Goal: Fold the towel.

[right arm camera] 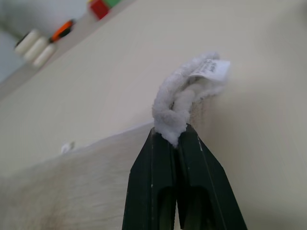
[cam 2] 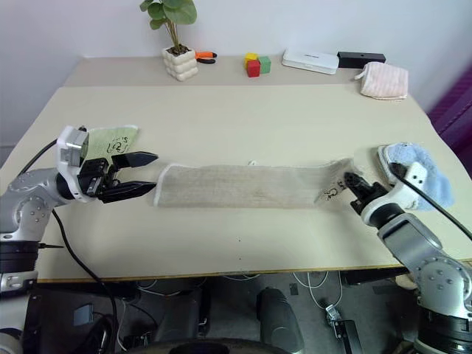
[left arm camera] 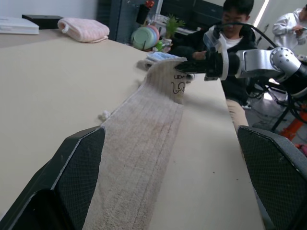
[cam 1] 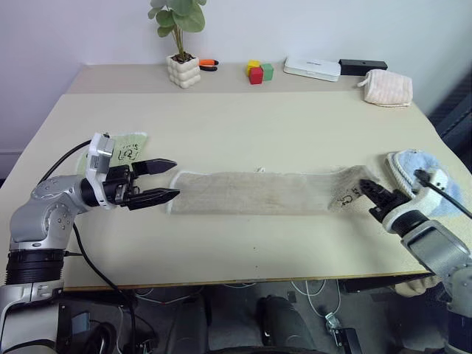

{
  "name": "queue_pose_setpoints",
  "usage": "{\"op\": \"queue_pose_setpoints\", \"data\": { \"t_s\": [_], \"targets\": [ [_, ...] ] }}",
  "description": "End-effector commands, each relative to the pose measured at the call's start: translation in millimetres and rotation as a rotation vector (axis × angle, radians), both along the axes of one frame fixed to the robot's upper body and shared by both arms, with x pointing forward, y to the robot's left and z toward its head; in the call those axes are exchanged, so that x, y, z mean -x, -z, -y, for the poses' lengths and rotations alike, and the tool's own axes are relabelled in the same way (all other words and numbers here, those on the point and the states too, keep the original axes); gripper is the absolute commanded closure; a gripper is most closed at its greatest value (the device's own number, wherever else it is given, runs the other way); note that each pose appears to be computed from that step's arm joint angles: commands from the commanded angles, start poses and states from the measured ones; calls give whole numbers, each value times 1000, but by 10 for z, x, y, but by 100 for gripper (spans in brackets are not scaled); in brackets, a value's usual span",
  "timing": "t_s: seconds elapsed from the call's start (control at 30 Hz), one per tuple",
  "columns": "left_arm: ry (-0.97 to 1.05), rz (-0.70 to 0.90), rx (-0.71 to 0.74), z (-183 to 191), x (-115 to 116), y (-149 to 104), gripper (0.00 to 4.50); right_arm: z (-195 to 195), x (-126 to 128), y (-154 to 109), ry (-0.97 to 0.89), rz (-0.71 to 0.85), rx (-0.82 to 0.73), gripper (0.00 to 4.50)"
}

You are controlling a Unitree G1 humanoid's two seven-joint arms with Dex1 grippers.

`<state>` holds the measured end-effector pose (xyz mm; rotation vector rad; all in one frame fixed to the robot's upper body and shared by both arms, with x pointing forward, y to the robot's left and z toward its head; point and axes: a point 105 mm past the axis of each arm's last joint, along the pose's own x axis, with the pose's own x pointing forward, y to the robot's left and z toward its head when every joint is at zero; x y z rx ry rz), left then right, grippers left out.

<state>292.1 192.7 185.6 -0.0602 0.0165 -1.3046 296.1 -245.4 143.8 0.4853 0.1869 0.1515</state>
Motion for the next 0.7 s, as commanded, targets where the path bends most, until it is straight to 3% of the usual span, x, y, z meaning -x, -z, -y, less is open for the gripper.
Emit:
{"op": "queue_pose_setpoints", "data": {
  "t_s": [0.03,0.37,0.7],
  "targets": [
    [-4,56,6,-5,0,-115,0,-243,-19,-257,-124,116,113,447],
    [-21,71,2,-17,30,-131,0,-1060,97,-174,-538,191,407,447],
    [-30,72,0,-5,68,-119,0,-1448,116,15,-693,188,445,447]
  ]
}}
